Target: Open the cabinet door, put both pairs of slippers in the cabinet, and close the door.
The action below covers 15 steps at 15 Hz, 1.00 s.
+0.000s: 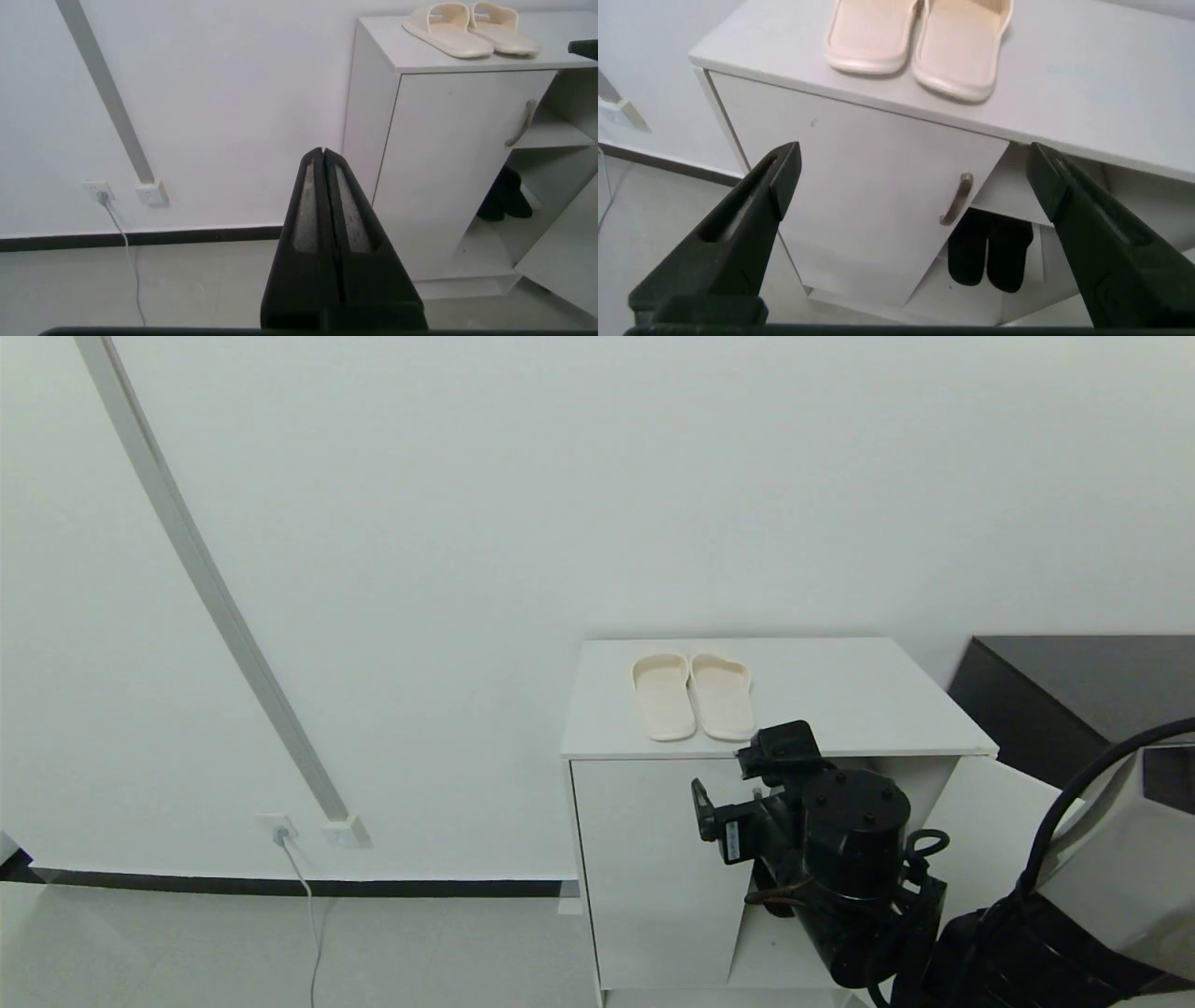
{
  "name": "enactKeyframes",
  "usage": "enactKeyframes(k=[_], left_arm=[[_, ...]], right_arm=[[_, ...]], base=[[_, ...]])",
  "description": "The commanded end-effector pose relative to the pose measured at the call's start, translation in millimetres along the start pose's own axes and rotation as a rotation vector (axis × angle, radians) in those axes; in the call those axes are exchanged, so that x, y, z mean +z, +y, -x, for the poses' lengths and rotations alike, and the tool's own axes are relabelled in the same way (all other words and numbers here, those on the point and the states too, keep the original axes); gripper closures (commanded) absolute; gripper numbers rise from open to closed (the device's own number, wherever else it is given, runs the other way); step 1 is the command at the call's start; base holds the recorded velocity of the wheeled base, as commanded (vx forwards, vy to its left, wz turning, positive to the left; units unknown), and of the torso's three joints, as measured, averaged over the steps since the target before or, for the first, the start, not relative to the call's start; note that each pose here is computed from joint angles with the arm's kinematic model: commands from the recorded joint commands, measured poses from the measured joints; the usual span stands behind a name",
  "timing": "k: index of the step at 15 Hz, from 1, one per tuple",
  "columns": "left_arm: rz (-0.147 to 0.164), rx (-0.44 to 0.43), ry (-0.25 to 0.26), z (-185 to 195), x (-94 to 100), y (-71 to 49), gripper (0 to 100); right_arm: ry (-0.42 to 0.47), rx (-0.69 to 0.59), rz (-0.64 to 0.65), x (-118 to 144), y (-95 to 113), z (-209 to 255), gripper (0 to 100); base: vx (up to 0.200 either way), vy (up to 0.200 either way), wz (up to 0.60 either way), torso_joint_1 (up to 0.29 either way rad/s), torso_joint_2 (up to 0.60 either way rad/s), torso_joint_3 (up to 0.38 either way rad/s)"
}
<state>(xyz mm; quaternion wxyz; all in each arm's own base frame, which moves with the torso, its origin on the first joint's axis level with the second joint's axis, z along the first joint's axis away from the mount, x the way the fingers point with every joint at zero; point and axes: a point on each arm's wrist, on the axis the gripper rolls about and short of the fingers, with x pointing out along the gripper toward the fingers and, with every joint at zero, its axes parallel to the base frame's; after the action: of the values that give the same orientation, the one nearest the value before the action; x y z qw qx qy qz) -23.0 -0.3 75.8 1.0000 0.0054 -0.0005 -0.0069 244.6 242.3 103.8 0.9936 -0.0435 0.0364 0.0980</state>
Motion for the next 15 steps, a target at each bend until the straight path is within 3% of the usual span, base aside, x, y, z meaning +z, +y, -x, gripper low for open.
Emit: enactKeyframes(k=[1, 12, 13, 15], left_arm=[[0.0, 0.0, 0.001, 0, 0.0, 0.0, 100], [0.0, 0.0, 0.001, 0, 0.0, 0.0, 100], [-0.011, 0.002, 0.002, 0, -0.4, 0.0, 100], [0.002, 0.002, 0.002, 0, -0.4, 0.0, 100]], right_arm=[[0.002, 0.001, 0.002, -1, 0, 0, 0], [0.008, -0.021, 0.003, -12, -4, -9, 0], [0.004, -0.022, -0.001, -11, -9, -14, 0], [-0.007, -0.019, -0.018, -6, -12, -25, 0]], base=[[0.0, 0.0, 0.0, 0.178, -0.37, -0.198], [0.0, 0.0, 0.0, 0.169, -0.34, -0.181], [0.0, 0.0, 0.0, 0.129, -0.26, -0.144], [0.0, 0.0, 0.0, 0.115, -0.23, -0.115]])
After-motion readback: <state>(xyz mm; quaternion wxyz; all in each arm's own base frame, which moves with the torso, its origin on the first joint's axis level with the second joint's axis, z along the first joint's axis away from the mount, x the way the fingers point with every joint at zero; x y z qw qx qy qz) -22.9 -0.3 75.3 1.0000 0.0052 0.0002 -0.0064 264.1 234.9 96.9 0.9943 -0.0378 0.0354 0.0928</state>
